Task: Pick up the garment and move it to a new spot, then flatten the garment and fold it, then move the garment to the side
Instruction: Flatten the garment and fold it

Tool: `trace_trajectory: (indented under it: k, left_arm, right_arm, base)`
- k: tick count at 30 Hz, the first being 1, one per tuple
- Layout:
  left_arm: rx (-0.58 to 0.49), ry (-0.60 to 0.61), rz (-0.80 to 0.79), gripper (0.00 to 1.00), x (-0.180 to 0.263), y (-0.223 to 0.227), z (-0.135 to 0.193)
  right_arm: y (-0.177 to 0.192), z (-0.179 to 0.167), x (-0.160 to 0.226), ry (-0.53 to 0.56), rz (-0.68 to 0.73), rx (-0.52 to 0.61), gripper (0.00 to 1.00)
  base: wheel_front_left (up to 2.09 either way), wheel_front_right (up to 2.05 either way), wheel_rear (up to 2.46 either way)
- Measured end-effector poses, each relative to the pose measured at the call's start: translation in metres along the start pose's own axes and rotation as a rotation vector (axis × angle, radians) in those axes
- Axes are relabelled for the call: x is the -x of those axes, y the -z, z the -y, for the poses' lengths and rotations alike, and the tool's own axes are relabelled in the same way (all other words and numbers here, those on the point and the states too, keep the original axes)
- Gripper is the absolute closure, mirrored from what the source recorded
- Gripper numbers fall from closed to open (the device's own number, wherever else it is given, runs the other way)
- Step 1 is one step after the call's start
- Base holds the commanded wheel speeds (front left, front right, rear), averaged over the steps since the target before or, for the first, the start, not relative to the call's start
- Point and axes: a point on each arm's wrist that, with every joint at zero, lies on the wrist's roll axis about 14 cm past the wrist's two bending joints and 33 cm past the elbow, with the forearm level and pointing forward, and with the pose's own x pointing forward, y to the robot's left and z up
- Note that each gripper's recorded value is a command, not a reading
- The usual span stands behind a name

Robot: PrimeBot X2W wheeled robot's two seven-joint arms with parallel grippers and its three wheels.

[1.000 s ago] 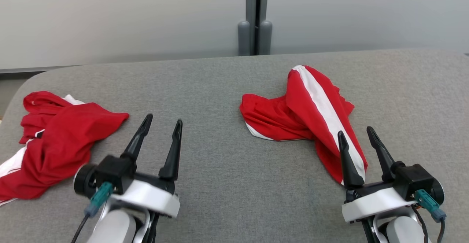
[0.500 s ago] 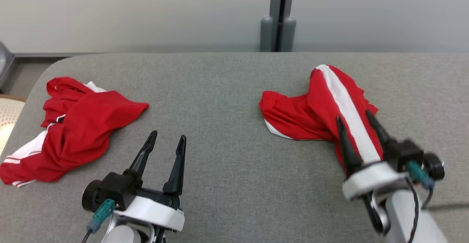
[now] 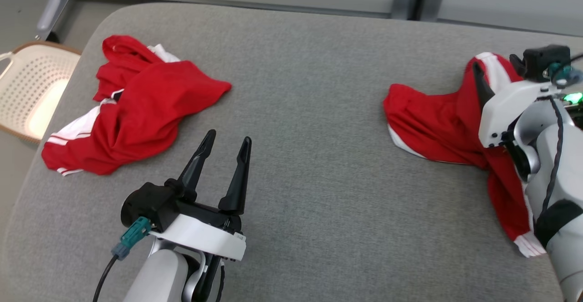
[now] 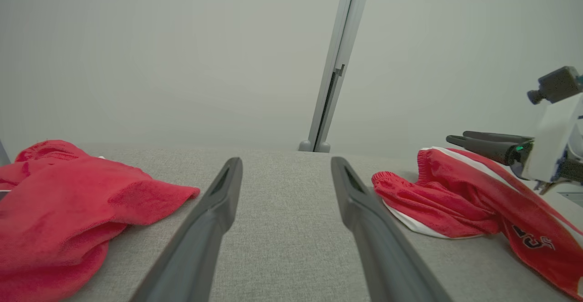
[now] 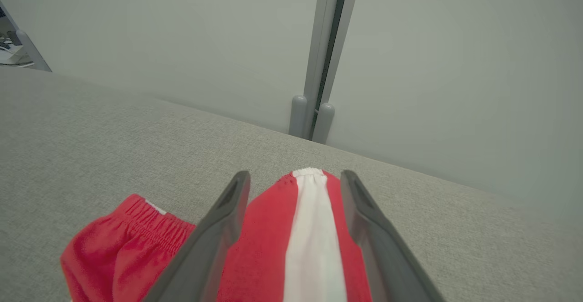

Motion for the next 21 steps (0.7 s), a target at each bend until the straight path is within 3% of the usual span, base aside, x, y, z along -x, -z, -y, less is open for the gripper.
trace_trajectory:
  k: [5, 10, 21]
  left_arm:
    - [0.013, -0.027, -0.035, 0.00, 0.002, 0.011, -0.008]
    - [0.017, -0.040, -0.058, 0.00, 0.002, 0.018, -0.012]
    - [0.033, -0.041, -0.075, 0.00, 0.001, 0.024, -0.010]
  right_arm:
    - [0.020, 0.007, -0.026, -0.007, -0.128, 0.014, 0.00]
    - [0.022, 0.015, -0.044, 0.002, -0.169, 0.032, 0.00]
    - [0.038, 0.026, -0.049, 0.028, -0.268, 0.035, 0.00]
  base:
    - [0.00, 0.00, 0.00]
    - [0.00, 0.00, 0.00]
    - [0.00, 0.00, 0.00]
